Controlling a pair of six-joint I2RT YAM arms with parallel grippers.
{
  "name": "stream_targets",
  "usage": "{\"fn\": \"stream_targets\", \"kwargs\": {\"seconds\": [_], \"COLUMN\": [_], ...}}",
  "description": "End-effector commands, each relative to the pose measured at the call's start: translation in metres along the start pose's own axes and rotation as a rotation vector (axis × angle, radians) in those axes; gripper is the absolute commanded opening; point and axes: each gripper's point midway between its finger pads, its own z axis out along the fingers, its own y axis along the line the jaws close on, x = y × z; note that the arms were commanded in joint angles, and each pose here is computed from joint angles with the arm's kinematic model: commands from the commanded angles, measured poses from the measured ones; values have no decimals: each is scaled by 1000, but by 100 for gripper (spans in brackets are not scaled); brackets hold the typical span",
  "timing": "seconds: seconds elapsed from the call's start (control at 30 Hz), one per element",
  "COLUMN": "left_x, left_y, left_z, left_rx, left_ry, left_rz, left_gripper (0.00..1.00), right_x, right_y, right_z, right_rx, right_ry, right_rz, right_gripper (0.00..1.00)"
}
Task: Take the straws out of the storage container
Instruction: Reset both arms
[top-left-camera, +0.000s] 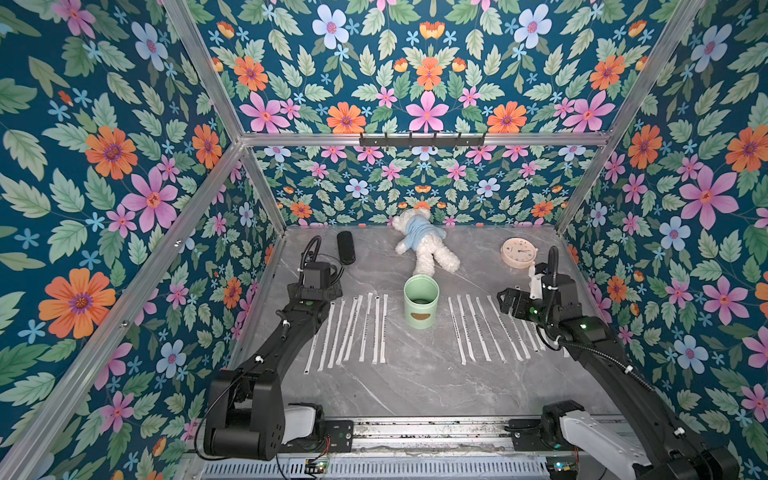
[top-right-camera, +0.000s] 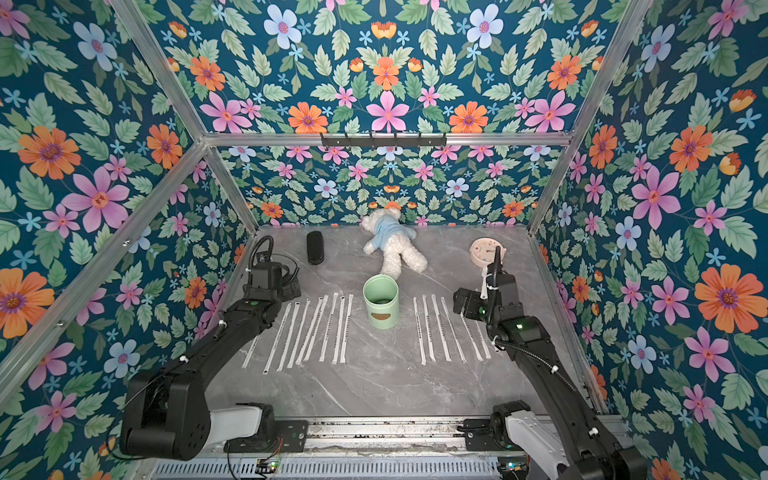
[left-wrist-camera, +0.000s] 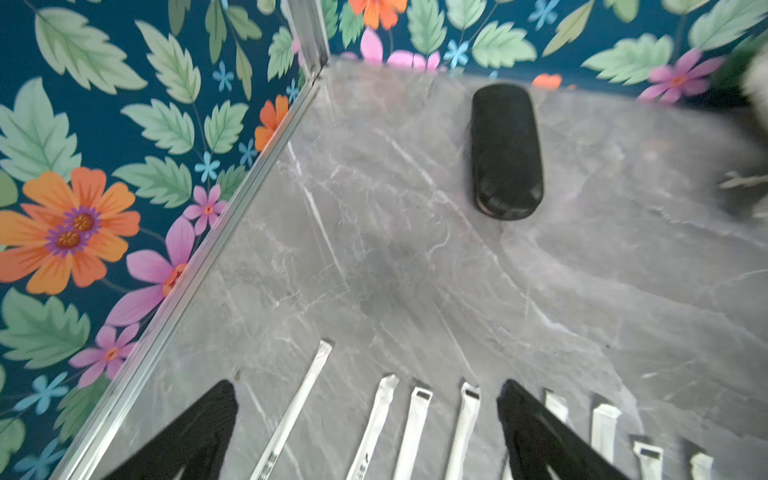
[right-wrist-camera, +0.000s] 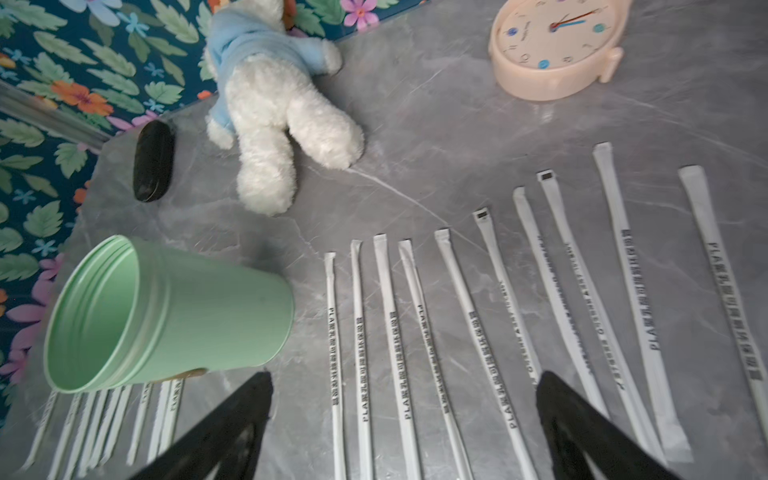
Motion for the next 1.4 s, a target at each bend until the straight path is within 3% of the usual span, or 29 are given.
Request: {"fn": "stream_targets", "kwargs": {"seconds": [0.0, 0.13, 0.3, 0.57, 0.93, 1.17, 1.37], "left_x": [-44, -34, -24, -13, -15, -12, 12], "left_y": [-5, 0, 0, 0, -5, -5, 1], "left_z": [-14, -16, -6, -4, -3, 4, 7], "left_rx": [59, 58, 40, 44, 63, 44, 29], "left_ry": [-269, -345, -342, -431, -478, -447, -408], "left_rz": [-69, -57, -34, 4, 26, 66, 52], "left_gripper": [100, 100, 100, 100, 100, 100, 100], "right_x": [-21, -23, -19, -2, -5, -12, -22], "right_y": [-27, -54, -73, -97, -104, -105, -101], "right_z": [-6, -19, -28, -5, 28, 45, 60], "right_rx": [125, 231, 270, 285, 281, 262, 243], "right_ry": [-195, -373, -498, -472, -492, -489, -481], "right_rz": [-54, -120, -154, -96, -154, -174, -196], "right_gripper": [99, 99, 99, 99, 99, 99, 99]}}
